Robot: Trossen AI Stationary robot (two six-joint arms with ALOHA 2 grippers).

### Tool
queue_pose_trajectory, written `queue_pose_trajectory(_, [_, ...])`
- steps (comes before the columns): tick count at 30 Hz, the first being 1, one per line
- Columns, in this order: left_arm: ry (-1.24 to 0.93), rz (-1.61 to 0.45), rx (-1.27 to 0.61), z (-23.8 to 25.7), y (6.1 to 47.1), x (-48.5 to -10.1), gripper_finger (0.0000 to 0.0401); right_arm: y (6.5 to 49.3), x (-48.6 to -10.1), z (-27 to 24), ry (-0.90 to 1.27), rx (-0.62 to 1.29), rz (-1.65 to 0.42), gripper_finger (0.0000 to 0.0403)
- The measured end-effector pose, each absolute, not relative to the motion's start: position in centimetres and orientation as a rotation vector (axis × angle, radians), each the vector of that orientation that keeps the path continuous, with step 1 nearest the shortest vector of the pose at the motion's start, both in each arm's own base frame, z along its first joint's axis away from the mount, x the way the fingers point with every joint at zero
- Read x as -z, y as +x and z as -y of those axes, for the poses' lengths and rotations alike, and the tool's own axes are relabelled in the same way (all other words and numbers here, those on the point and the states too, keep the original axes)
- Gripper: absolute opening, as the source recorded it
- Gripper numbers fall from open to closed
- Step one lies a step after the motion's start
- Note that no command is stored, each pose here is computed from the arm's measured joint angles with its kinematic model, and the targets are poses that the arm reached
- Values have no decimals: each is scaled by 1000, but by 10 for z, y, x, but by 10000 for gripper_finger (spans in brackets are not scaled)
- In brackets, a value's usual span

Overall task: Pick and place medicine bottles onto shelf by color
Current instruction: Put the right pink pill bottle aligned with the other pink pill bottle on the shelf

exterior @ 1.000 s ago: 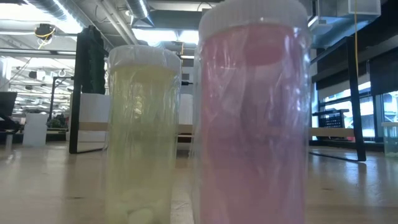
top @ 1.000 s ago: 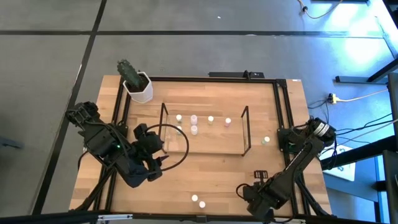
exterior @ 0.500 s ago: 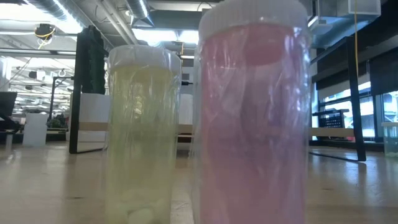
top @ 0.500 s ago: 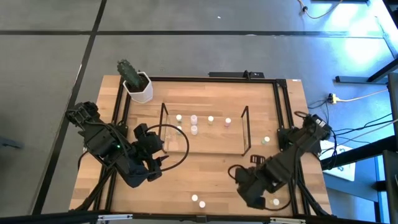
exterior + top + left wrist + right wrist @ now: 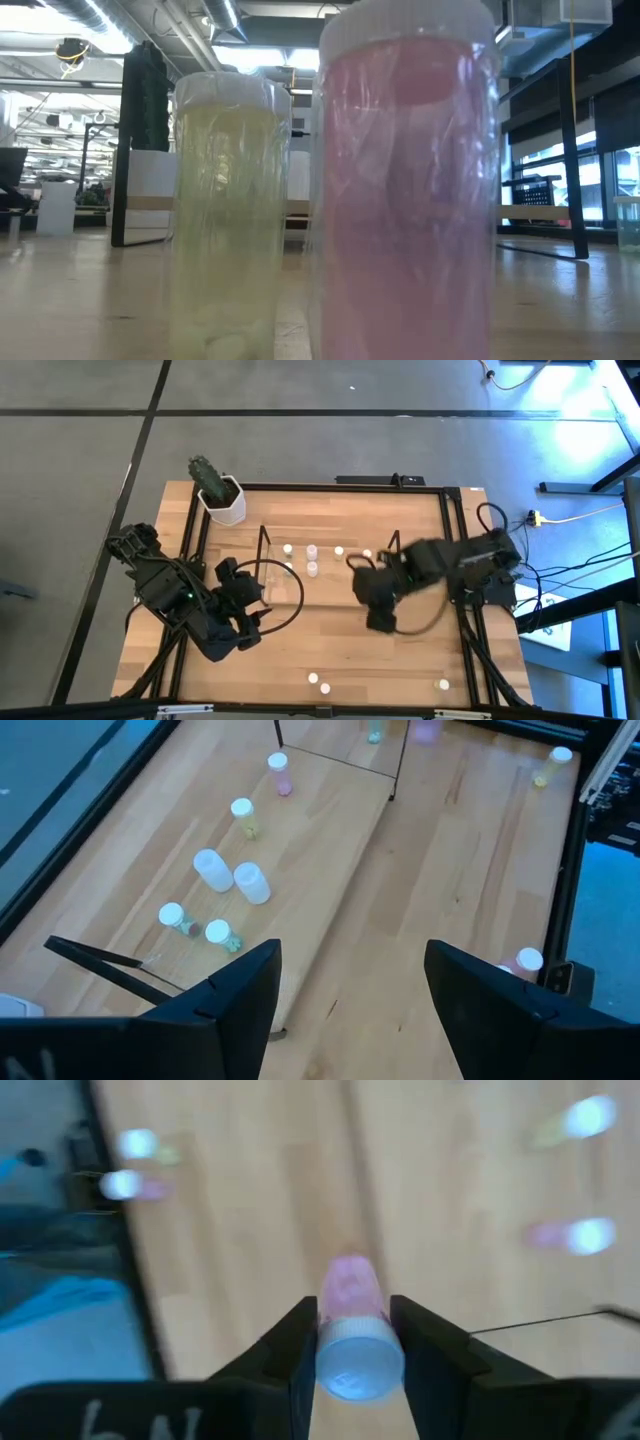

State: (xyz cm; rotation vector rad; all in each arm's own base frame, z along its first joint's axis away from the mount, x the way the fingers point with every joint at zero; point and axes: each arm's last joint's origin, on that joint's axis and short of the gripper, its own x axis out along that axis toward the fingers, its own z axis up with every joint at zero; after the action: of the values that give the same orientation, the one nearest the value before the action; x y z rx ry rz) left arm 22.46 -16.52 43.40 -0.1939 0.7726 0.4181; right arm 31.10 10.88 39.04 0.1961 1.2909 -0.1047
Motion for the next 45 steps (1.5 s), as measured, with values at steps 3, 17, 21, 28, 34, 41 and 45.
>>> queue_pose_trajectory(3, [-204,-760,-432,163,227,-434,240,321,-384,-81,134,100,-1314,119])
queue_pose_trajectory(17, [-218,-679,-584,135,246,-436,240,337,-303,-26,-25,46,-1513,119])
queue_pose_trajectory(21, [-222,-679,-609,128,249,-436,241,340,-283,-25,-51,21,-1514,119])
queue_pose_trajectory(28, [-224,-692,-615,123,252,-436,240,339,-258,-25,-69,8,-1532,119])
queue_pose_trajectory(34, [-221,-689,-618,123,252,-436,241,338,-241,-24,-84,-7,-1535,119])
queue_pose_trajectory(41, [-185,-632,-664,121,252,-438,240,336,-226,-23,-86,-7,-1537,119])
queue_pose_trajectory(45, [-184,-630,-665,121,252,-438,240,337,-226,-23,-109,16,-1525,119])
